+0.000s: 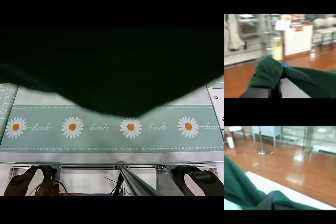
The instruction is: Fold the shirts.
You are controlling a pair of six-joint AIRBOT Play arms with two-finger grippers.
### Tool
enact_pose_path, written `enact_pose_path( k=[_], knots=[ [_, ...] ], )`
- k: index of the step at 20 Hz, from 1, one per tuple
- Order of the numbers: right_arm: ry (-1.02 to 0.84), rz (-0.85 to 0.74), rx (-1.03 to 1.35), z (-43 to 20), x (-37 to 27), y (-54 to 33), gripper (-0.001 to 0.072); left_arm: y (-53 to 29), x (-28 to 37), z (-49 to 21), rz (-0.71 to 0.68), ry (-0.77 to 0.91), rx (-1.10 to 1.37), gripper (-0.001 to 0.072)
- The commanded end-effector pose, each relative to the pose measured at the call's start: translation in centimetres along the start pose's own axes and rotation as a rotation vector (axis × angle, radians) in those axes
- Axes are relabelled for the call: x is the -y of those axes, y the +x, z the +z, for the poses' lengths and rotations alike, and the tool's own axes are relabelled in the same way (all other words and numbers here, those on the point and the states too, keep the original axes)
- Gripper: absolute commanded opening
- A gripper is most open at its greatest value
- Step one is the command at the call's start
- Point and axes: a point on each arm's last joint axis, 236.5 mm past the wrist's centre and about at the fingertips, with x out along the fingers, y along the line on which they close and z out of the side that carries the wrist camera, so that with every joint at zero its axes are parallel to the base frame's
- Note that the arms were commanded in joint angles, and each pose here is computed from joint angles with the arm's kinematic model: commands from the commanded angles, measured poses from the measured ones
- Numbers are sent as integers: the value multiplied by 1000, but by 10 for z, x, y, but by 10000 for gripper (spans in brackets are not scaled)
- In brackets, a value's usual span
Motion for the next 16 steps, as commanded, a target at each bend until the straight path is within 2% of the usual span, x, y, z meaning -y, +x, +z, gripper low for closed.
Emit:
enact_pose_path(
  k=[1,4,6,10,13,16],
  knots=[
    [-30,-49,-36,-18,-8,-35,23,-43,13,-5,69,64,-13,28],
    [15,-43,-122,-40,3,-13,23,-31,14,-46,-14,-1,-123,28],
    [78,-31,-254,-77,20,20,23,-9,0,-95,-29,-78,-255,28],
    [260,-41,-455,-178,69,111,23,48,-41,-239,-26,-281,-539,28],
    [375,-93,-543,-254,115,182,23,96,-70,-346,17,-412,-639,28],
    [468,-117,-625,-304,156,254,23,142,-87,-420,41,-462,-728,28]
  ],
)
